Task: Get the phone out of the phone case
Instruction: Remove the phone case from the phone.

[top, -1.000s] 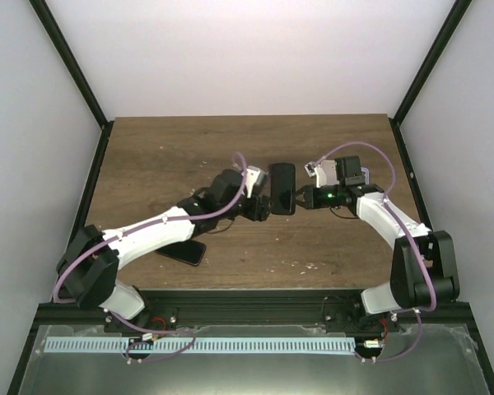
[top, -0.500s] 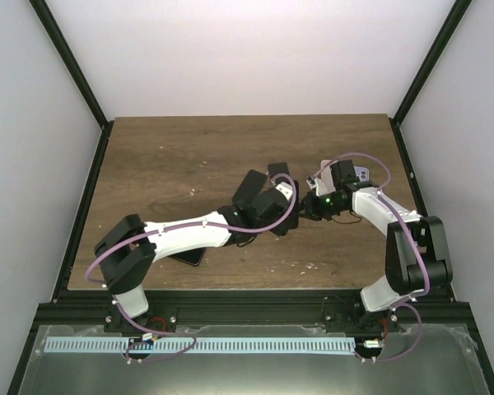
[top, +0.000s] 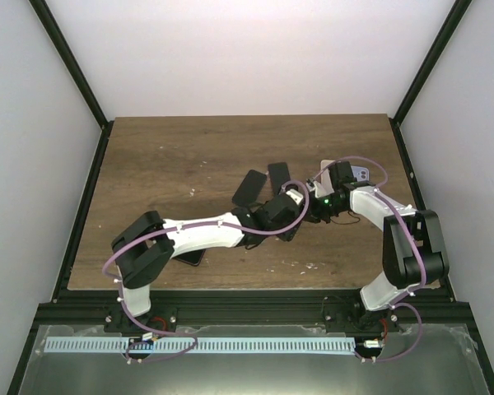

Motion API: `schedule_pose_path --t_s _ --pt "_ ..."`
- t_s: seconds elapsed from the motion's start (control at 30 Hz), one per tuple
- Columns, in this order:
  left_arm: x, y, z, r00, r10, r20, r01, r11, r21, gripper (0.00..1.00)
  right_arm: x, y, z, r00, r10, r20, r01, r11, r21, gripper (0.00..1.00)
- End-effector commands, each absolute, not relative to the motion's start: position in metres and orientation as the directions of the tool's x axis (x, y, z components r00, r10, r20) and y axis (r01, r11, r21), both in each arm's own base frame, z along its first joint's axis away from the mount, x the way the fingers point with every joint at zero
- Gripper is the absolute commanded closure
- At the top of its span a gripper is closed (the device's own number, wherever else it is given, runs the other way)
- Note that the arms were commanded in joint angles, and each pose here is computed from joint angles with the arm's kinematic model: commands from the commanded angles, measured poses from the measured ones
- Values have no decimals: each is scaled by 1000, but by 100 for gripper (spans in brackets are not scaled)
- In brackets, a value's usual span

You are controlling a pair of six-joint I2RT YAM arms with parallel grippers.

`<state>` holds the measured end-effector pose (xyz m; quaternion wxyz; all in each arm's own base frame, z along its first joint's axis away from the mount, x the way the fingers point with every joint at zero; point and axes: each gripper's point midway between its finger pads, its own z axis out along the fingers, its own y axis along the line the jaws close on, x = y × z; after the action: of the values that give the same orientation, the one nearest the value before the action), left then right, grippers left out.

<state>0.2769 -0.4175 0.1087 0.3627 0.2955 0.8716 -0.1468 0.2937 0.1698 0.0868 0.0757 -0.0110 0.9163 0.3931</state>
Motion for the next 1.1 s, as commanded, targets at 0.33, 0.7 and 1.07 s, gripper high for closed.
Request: schedule_pose_path --t_s 0.33,0.7,1.07 --pt "275 -410 91 -514 536 -669 603 781 162 38 309 178 116 -976 42 -216 -139 641 755 99" --pt "278 -393 90 -497 579 -647 552 786 279 43 307 179 119 -975 37 -220 -148 631 761 99" --pt "288 -384 98 -436 619 -653 509 768 389 71 304 182 120 -977 29 -209 -149 606 782 99"
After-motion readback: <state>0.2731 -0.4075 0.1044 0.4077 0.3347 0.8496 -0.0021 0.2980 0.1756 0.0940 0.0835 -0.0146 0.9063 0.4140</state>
